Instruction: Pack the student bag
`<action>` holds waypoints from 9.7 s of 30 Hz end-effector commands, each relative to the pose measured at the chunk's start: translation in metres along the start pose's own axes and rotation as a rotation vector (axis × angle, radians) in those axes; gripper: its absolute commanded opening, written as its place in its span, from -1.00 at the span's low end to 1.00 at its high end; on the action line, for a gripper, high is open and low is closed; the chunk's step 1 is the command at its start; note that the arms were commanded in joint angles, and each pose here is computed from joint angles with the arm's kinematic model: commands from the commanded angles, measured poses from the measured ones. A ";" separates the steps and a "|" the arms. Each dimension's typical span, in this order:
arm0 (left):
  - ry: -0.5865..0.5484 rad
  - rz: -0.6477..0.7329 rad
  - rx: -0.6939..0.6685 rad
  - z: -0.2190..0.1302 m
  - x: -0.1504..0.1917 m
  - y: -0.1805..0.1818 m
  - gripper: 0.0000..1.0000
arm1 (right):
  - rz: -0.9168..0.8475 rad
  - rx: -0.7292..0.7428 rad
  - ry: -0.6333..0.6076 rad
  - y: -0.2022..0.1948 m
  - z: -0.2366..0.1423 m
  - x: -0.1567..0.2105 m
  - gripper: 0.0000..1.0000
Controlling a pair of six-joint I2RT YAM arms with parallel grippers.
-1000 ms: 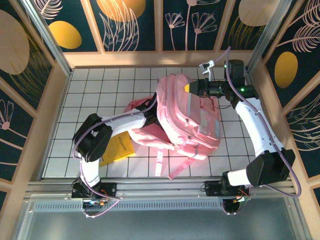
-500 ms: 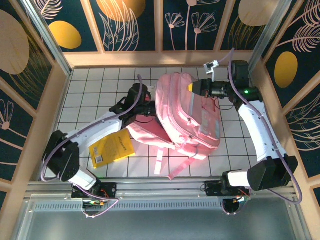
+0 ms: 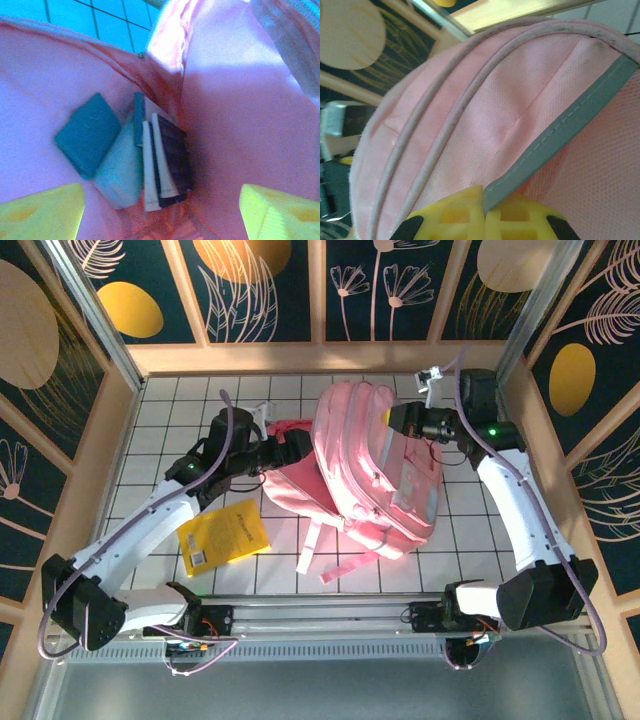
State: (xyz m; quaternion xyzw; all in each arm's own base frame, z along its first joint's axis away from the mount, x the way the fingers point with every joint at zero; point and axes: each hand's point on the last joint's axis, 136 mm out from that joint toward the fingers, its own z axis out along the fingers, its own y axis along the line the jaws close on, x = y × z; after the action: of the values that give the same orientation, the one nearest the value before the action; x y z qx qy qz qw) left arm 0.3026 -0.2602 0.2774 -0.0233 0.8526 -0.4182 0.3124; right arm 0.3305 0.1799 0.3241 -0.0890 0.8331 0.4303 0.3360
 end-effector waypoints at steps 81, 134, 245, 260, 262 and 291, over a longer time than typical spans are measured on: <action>0.060 -0.475 -0.971 -0.099 0.144 0.299 0.97 | -0.045 0.123 0.172 0.007 0.115 0.176 -0.09; 0.166 -0.305 -0.580 -0.002 0.155 0.247 0.97 | -0.020 0.203 0.644 -0.065 0.258 0.248 -0.07; -0.166 0.948 -0.866 -0.020 0.066 0.096 -1.00 | 0.282 0.141 -0.087 -0.024 0.079 0.045 0.32; -0.260 0.678 0.114 -0.076 0.031 -0.068 -1.00 | -0.275 -0.215 -0.131 0.055 0.042 0.085 0.51; -0.214 0.703 0.172 -0.078 0.042 -0.075 -1.00 | -0.401 -0.230 -0.164 0.064 0.035 0.087 0.51; -0.078 0.976 0.496 -0.098 0.100 -0.100 -1.00 | -0.910 -0.709 0.037 0.146 -0.009 0.145 -0.23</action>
State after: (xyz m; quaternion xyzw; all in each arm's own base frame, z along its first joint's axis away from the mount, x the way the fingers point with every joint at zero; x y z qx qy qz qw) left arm 0.1517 -0.2867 0.2987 0.4300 0.6842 -0.3881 0.4432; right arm 0.1649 0.2841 0.3253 -0.5381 0.5415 0.4642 0.4491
